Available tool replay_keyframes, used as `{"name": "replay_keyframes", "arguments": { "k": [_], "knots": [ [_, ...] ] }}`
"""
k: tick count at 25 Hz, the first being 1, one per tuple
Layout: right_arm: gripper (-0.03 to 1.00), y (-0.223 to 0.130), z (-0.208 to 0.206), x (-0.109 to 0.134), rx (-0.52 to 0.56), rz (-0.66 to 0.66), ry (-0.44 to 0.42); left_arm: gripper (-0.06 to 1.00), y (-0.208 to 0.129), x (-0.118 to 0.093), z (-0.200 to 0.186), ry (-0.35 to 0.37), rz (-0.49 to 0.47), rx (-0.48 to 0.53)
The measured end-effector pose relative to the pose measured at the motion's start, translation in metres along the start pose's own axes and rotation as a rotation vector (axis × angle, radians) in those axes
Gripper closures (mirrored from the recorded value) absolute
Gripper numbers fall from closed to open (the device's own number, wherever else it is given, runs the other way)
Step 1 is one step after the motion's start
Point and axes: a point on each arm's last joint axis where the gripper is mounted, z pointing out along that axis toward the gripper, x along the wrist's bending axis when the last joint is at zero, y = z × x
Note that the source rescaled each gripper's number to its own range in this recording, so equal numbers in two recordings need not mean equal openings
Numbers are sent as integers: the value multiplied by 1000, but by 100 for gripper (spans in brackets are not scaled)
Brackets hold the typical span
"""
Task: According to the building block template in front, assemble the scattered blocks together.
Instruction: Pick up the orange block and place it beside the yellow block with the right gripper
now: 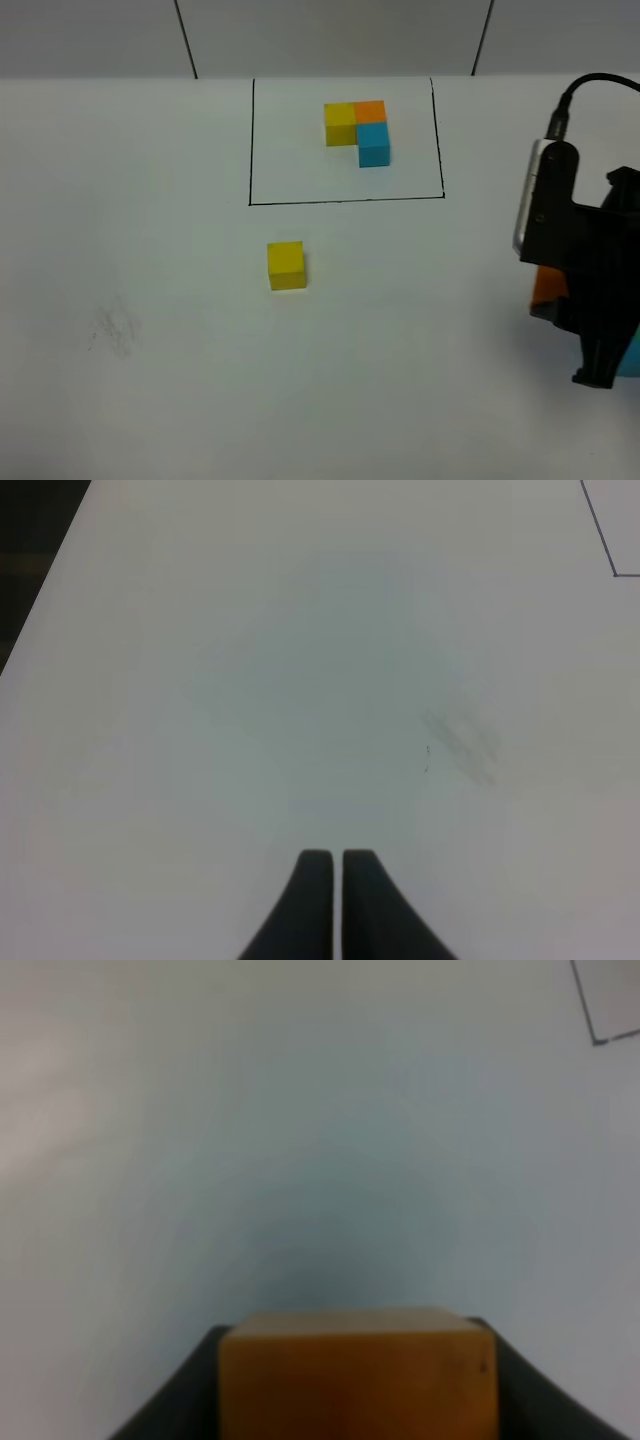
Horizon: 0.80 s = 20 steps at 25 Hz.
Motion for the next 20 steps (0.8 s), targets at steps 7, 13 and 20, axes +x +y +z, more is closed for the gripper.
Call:
{"name": "replay_keyframes", "arguments": {
  "k": [7, 13, 20],
  "knots": [
    [51, 36, 23, -32, -88, -72, 67, 94, 0, 0, 0, 0, 0, 0],
    [51, 57, 47, -49, -131, -136, 150, 94, 0, 0, 0, 0, 0, 0],
    [51, 81, 78, -61, -138, -185, 220, 94, 0, 0, 0, 0, 0, 0]
  ]
}}
